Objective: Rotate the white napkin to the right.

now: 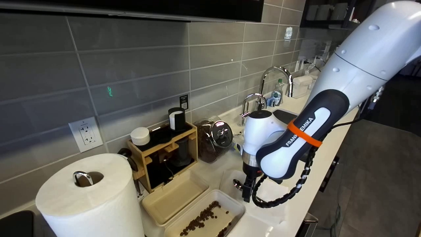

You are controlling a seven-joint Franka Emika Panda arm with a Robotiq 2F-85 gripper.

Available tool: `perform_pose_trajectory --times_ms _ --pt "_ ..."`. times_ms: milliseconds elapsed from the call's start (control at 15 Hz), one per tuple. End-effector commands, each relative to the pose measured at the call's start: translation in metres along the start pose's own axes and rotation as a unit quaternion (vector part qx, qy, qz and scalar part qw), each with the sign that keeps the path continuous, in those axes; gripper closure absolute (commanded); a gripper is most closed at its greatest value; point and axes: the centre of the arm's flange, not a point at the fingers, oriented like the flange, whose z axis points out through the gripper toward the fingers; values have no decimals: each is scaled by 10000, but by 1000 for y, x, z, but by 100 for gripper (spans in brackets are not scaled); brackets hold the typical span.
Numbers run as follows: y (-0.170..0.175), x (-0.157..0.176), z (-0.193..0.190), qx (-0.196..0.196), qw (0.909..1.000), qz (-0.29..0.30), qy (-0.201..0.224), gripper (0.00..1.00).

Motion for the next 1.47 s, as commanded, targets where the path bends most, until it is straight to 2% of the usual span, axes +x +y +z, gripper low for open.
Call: perform_pose_trajectory --times_ms 0,733,1400 --pt "-5 11 17 -89 9998 -157 -18 0" --pt "0 -2 30 -45 9997 43 -244 0" --pt "19 -26 34 -81 9977 510 -440 0"
